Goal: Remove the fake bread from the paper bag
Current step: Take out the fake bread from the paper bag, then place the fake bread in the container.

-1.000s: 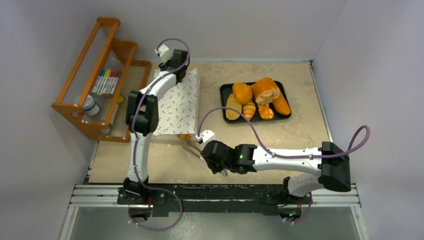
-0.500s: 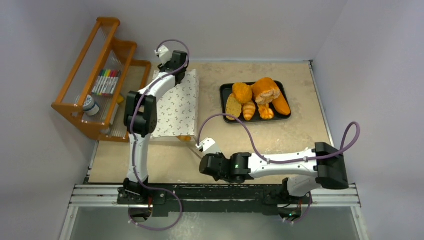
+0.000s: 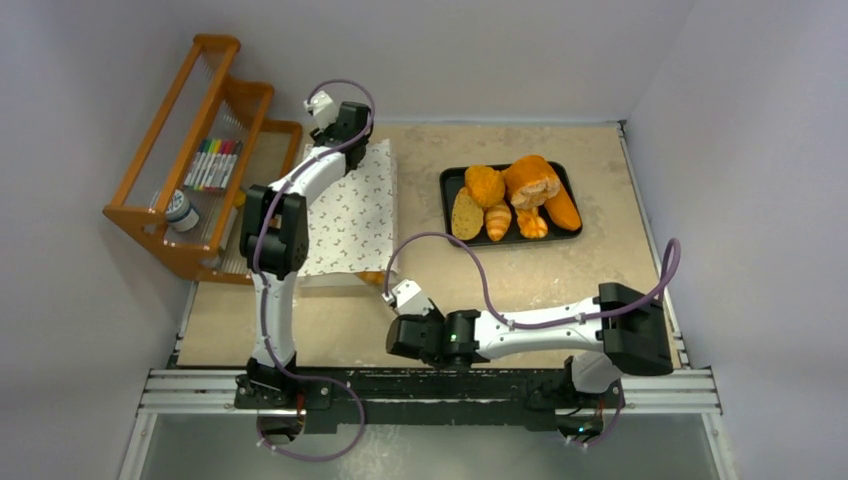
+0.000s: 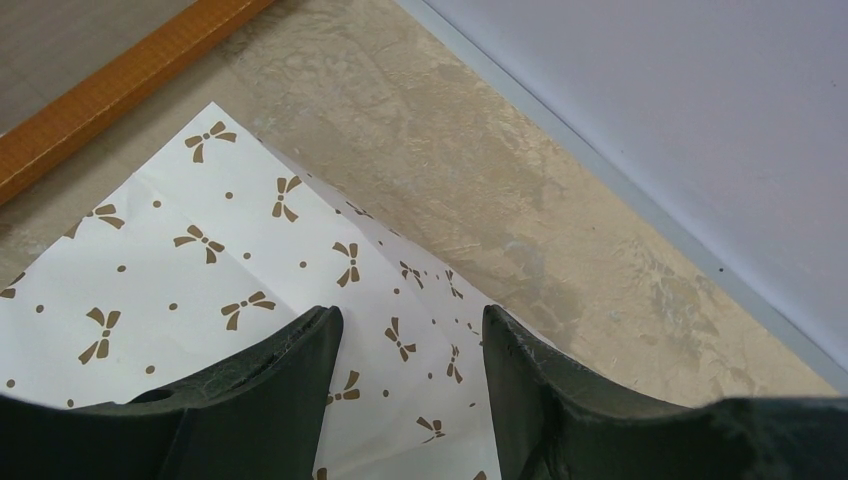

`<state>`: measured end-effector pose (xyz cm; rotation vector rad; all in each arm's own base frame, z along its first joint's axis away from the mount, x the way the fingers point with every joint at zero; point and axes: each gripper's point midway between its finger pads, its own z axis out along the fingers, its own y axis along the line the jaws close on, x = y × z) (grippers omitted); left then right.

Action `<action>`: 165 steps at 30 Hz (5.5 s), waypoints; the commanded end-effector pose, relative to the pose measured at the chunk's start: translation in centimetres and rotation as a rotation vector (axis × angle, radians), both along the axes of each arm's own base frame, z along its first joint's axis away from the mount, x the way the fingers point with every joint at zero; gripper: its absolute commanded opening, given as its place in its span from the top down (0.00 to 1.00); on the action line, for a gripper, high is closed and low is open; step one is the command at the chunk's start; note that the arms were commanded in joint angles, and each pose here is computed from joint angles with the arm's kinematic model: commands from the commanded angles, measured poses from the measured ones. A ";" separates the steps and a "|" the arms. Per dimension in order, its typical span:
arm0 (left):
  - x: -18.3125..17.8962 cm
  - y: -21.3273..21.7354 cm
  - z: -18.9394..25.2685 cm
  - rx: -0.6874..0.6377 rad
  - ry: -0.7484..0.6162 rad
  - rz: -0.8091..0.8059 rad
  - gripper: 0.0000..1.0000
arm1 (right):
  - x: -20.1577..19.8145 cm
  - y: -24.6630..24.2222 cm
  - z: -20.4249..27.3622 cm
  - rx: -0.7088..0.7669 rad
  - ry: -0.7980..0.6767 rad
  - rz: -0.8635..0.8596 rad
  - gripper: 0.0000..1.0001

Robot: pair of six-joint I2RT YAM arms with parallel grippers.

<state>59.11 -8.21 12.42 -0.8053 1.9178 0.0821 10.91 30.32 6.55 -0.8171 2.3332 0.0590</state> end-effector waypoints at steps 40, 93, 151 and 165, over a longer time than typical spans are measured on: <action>-0.3 0.3 3.3 -0.031 -0.072 0.005 0.45 | 0.8 4.4 -1.8 0.116 0.042 0.024 0.29; -0.4 0.5 1.1 -0.046 -0.041 0.009 0.45 | 9.4 9.1 -1.7 0.127 -0.009 0.025 0.83; -0.2 3.3 5.9 -0.052 -0.103 0.021 0.45 | 12.0 -6.7 13.0 0.170 -0.258 -0.412 1.00; -0.4 3.1 5.4 -0.071 -0.105 0.015 0.45 | 19.9 -13.8 11.2 0.035 -0.332 -0.622 1.00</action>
